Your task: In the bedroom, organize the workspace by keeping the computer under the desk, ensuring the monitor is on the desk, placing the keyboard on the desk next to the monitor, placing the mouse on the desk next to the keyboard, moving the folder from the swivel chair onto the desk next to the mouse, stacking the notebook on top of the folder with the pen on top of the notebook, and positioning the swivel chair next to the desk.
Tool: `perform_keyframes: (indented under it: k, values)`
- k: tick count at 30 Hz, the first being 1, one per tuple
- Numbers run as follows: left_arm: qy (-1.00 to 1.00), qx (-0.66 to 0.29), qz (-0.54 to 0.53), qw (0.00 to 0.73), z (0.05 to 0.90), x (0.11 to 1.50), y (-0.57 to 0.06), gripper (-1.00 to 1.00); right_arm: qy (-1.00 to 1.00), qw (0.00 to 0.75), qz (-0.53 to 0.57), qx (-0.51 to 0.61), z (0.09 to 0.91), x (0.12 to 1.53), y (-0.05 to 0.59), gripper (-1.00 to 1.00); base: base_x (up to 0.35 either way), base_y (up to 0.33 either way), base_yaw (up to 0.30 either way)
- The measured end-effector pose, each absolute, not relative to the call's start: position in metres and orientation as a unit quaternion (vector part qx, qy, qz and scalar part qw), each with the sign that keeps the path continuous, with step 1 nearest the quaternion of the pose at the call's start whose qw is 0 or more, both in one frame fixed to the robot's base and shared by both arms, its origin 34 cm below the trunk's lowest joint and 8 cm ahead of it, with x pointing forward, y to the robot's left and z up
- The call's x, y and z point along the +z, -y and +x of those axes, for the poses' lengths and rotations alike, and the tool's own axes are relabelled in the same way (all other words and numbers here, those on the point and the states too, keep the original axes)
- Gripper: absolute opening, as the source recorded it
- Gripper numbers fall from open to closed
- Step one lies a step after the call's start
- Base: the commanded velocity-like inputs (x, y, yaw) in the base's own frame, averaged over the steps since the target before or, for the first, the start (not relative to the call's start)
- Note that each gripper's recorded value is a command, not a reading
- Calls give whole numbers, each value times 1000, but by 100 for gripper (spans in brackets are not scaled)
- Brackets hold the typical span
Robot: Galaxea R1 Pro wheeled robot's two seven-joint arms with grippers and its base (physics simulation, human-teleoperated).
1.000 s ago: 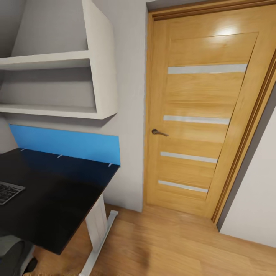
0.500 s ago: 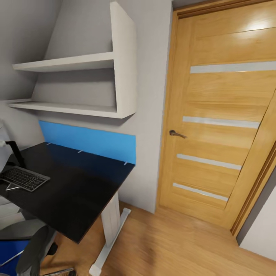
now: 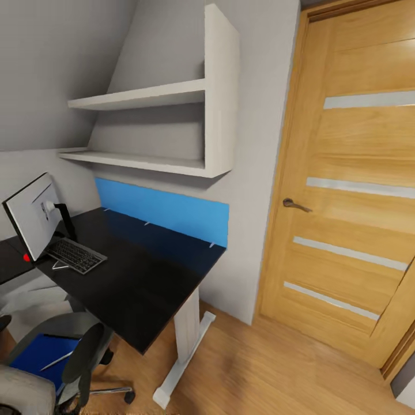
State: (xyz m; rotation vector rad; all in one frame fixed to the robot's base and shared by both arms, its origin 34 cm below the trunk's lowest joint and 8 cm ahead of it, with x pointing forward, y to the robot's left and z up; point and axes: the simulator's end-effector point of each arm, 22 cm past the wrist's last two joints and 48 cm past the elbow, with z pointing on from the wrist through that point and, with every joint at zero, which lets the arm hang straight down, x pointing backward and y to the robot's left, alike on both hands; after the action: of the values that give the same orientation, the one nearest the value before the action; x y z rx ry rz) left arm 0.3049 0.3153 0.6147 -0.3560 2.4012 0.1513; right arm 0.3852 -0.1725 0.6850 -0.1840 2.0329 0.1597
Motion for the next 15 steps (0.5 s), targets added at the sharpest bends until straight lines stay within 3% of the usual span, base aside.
perform_keyframes:
  k: [15]
  values:
    - [-926,59,-137,347,305,615,-315,100,-848,521,-77,67,385,685,173,100,0,0,286]
